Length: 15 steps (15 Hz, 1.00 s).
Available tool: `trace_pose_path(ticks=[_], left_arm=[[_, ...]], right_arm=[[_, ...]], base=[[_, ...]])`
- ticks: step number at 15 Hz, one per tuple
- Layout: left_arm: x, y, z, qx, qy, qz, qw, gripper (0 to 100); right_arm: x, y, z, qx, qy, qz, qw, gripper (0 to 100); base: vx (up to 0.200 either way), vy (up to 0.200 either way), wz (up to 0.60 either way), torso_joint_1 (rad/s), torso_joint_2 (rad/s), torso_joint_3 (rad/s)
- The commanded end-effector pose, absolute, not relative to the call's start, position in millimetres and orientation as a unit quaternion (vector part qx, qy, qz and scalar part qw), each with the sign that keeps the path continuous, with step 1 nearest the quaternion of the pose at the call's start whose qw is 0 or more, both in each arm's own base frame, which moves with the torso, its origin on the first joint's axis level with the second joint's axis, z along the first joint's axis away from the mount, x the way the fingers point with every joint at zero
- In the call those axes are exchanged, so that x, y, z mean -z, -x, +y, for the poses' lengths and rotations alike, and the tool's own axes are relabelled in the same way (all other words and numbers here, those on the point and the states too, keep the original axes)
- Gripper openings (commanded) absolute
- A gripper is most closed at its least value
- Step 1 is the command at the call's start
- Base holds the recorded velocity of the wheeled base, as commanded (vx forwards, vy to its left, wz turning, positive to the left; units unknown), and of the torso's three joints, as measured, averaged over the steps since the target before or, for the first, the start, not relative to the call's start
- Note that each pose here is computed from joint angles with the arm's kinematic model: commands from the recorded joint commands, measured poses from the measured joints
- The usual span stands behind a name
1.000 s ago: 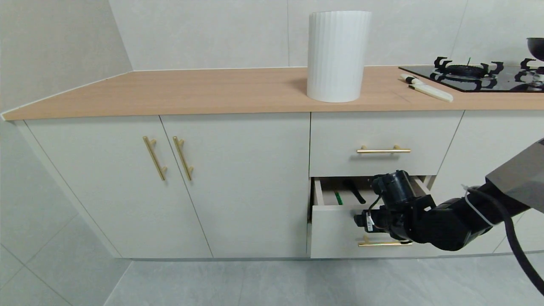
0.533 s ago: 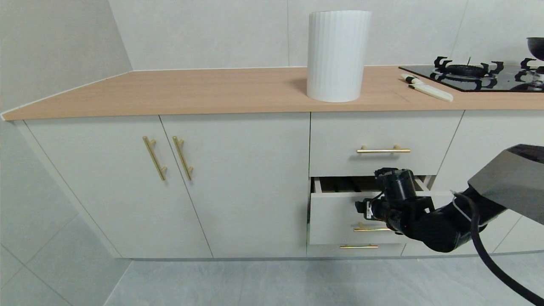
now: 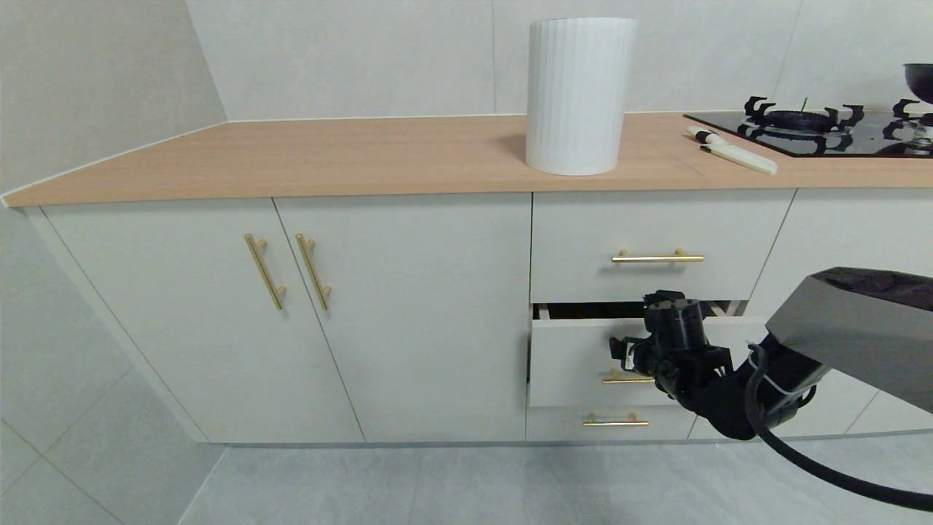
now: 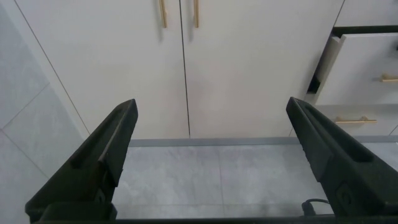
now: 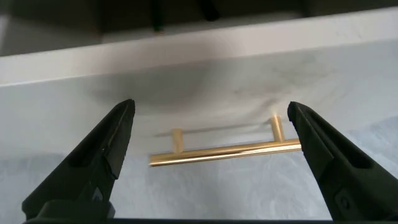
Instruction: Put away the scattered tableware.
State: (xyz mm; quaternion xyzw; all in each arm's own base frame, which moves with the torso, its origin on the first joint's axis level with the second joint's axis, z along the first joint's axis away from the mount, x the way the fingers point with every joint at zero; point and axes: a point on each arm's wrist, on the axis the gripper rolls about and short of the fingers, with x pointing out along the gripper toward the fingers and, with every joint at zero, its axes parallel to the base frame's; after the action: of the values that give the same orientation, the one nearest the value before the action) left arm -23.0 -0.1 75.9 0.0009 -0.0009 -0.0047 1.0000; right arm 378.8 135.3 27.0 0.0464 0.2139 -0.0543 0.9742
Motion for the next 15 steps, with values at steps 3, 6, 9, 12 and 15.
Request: trace_pose_path(ticks=[3,6,9,12,15], left_arm=[[-75.9,22.9,-0.1,0.005,-0.001,-0.001,1.000,100],[-75.9,22.9,-0.1,0.005,-0.001,-0.001,1.000,100],[-75.7,22.9,-0.1,0.005,-0.001,0.000,1.000,100],[-75.9,22.9,-0.1,0.005,-0.001,-0.001,1.000,100],[-75.7,22.9,-0.1,0.005,-0.001,0.000,1.000,100]], right_arm=[[-15.3,-390.0,131.1,0.068,-0.050,0.210,0.974,100],[-12.8,-396.7,127.3,0.075,-0.054,0.206,0.974,100],[-12.1,-400.4,125.5,0.085,-0.054,0.201,0.974,100],[-14.1,-409.5,122.6,0.102,-0.060,0.186,0.975,100],[-13.1,-415.9,122.6,0.115,-0.065,0.164,0.978,100]], base=[[0.000,0.000,0.00,0.000,0.00,0.000],[0.000,0.000,0.00,0.000,0.00,0.000],[0.000,0.000,0.00,0.000,0.00,0.000],[0.000,0.000,0.00,0.000,0.00,0.000],[0.000,0.000,0.00,0.000,0.00,0.000]])
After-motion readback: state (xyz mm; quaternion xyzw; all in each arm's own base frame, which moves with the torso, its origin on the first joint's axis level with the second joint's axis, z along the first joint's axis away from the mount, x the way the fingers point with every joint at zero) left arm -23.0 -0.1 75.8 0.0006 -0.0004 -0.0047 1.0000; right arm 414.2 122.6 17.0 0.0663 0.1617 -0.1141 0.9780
